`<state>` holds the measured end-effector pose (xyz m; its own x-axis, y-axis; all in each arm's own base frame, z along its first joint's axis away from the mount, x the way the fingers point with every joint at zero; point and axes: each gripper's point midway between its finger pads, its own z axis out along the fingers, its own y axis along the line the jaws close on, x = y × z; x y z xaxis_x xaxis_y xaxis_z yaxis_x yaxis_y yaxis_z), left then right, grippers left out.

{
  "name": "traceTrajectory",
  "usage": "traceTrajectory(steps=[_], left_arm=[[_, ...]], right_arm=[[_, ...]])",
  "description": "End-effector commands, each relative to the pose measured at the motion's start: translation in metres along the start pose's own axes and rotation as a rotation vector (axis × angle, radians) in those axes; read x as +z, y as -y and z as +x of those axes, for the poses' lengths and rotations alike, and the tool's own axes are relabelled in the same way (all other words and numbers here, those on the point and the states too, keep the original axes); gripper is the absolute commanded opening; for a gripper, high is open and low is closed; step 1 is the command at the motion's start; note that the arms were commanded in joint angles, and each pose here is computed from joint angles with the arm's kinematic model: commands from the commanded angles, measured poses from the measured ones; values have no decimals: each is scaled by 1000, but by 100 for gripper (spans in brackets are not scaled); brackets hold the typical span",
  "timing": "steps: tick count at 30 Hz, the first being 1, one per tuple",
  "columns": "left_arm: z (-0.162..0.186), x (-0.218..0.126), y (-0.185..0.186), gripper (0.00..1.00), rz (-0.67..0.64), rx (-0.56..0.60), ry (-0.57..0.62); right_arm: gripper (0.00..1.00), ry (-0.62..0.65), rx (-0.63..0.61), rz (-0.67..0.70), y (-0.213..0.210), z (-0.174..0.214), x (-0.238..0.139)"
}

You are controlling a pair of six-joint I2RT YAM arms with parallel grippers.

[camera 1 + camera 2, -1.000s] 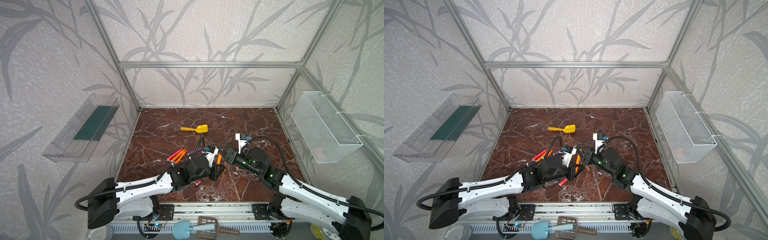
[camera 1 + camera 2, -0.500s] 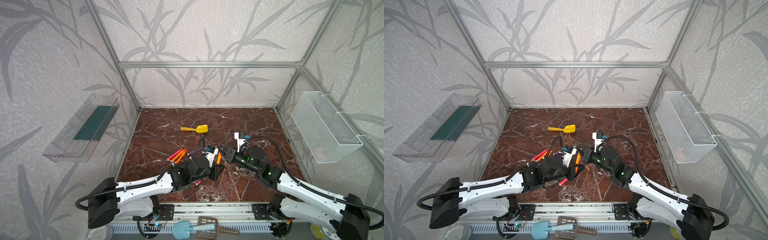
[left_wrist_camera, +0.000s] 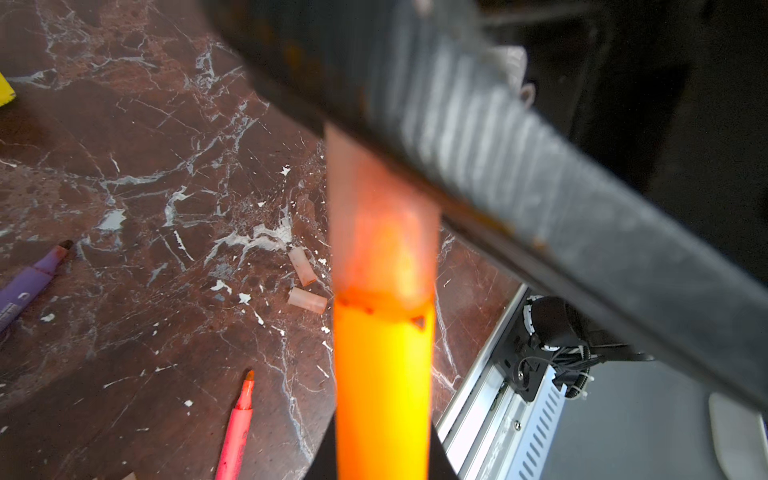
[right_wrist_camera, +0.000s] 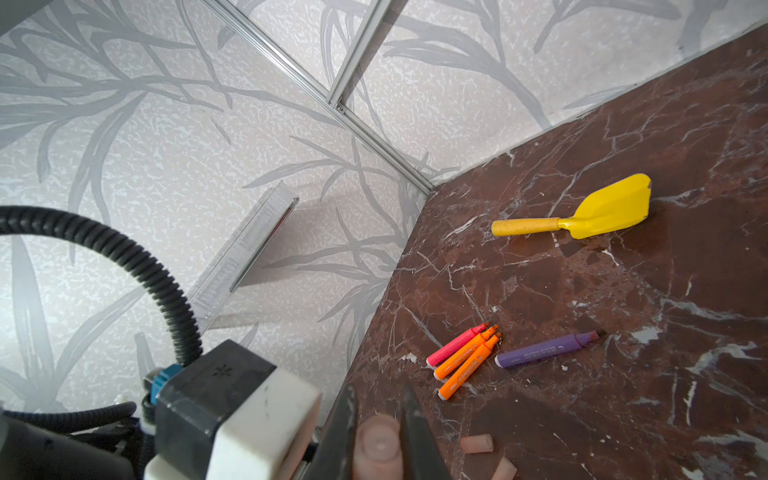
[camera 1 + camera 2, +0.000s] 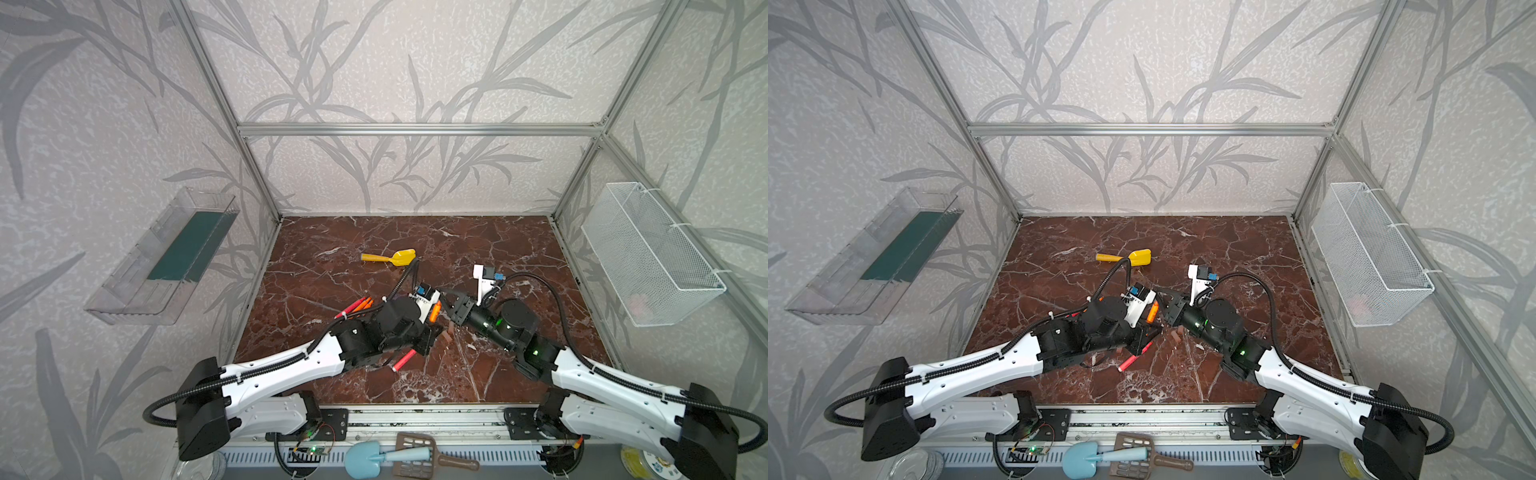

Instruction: Insert the pens into the pen caps

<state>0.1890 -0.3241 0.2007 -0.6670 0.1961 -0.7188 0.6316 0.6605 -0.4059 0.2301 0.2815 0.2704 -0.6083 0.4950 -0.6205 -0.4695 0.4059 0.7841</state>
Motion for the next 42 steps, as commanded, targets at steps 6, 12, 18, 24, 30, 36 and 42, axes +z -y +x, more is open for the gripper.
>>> traceTrajectory(steps=[6, 12, 18, 24, 30, 36, 42], left_arm=[[-100, -35, -7, 0, -37, 1, 298], [-108, -41, -16, 0, -59, -10, 314], [-120, -44, -39, 0, -206, 1, 360], [-132, -46, -51, 0, -301, 14, 415], [-137, -53, -42, 0, -258, 30, 430], [-118, -45, -22, 0, -107, 32, 379], [-94, -42, 7, 0, 60, 45, 324]], right_arm=[[0, -342, -82, -47, 12, 97, -21], [0, -396, -87, -34, 14, 121, -28], [0, -432, -6, -14, 4, 142, -32], [0, -430, 24, 4, -4, 149, -23], [0, -391, -18, 32, 4, 144, -23], [0, -256, -82, 103, 20, 115, -34], [0, -242, -153, 139, 17, 100, -41]])
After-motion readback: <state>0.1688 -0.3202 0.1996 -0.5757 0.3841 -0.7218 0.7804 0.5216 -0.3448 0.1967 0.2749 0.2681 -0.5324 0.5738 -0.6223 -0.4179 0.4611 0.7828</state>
